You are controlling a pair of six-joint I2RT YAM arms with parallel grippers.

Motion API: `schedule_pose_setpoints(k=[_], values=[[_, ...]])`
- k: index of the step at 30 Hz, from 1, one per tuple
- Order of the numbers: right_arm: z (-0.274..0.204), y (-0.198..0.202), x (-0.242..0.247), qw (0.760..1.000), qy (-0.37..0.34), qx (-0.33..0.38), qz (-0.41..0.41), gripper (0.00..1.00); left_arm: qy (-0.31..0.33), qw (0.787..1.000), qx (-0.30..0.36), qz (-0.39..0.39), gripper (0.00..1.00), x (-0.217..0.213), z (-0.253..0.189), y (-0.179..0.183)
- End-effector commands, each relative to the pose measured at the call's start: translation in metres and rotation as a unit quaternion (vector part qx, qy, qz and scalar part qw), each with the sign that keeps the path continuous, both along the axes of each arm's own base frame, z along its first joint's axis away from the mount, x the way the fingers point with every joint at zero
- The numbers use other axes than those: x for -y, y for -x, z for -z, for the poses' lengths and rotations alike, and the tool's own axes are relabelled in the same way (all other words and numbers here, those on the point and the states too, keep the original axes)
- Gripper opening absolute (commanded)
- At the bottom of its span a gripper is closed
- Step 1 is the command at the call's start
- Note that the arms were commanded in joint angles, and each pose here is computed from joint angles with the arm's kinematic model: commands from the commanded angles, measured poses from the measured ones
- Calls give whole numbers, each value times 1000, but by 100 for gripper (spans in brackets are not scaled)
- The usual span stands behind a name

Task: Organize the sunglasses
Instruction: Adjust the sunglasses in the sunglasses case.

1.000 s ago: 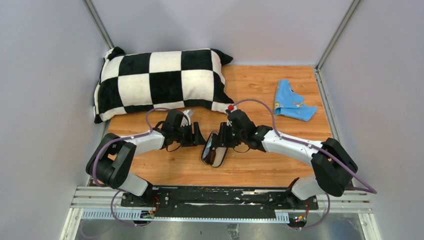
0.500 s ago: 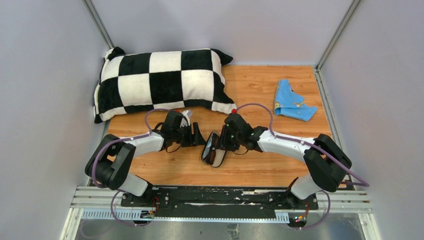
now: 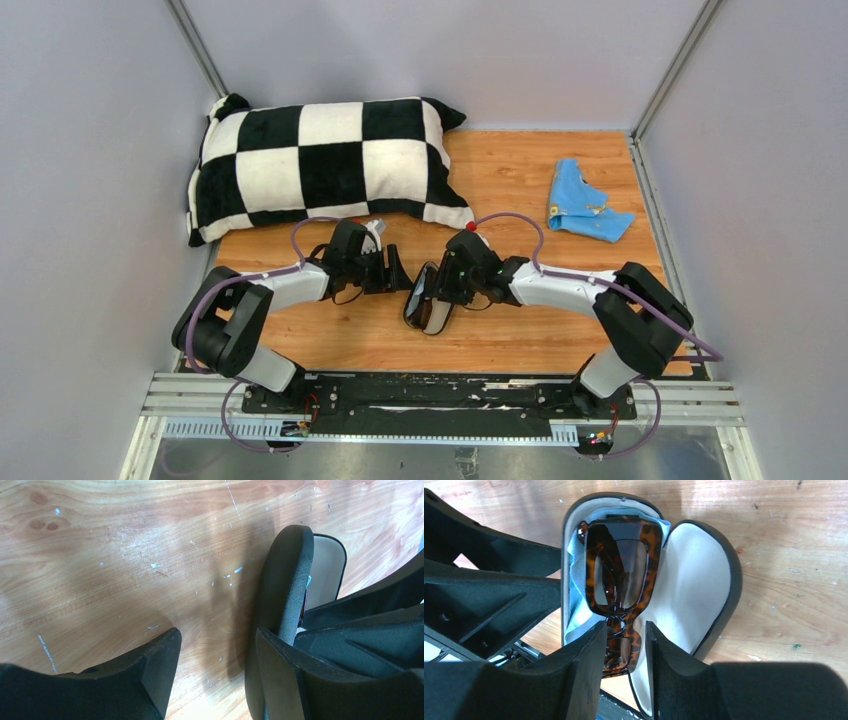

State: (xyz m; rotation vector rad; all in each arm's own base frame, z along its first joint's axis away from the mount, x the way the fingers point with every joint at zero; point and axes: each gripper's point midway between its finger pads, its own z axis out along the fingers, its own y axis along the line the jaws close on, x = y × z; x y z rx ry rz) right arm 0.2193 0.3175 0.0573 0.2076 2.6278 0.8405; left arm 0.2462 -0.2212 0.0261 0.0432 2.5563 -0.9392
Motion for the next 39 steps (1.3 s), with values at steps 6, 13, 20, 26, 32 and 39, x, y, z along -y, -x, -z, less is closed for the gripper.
schedule_pose_setpoints(k=[6,13,20,26,32,39], values=[[16,2,-3,999,-14,-14,26,37,-103,985,-138,11,66,-40,58,70],[20,0,-5,999,-20,-17,30,31,-101,985,-137,10,66,-41,58,72],[18,-4,-9,999,-22,-9,27,20,-101,984,-144,13,66,-42,61,77],[13,-6,-9,999,-30,-1,30,15,-102,984,-144,14,66,-43,61,78],[4,-10,-9,998,-49,7,35,11,-106,983,-150,15,67,-44,66,81],[5,-10,-12,997,-65,2,31,8,-122,979,-164,15,66,-49,79,85]])
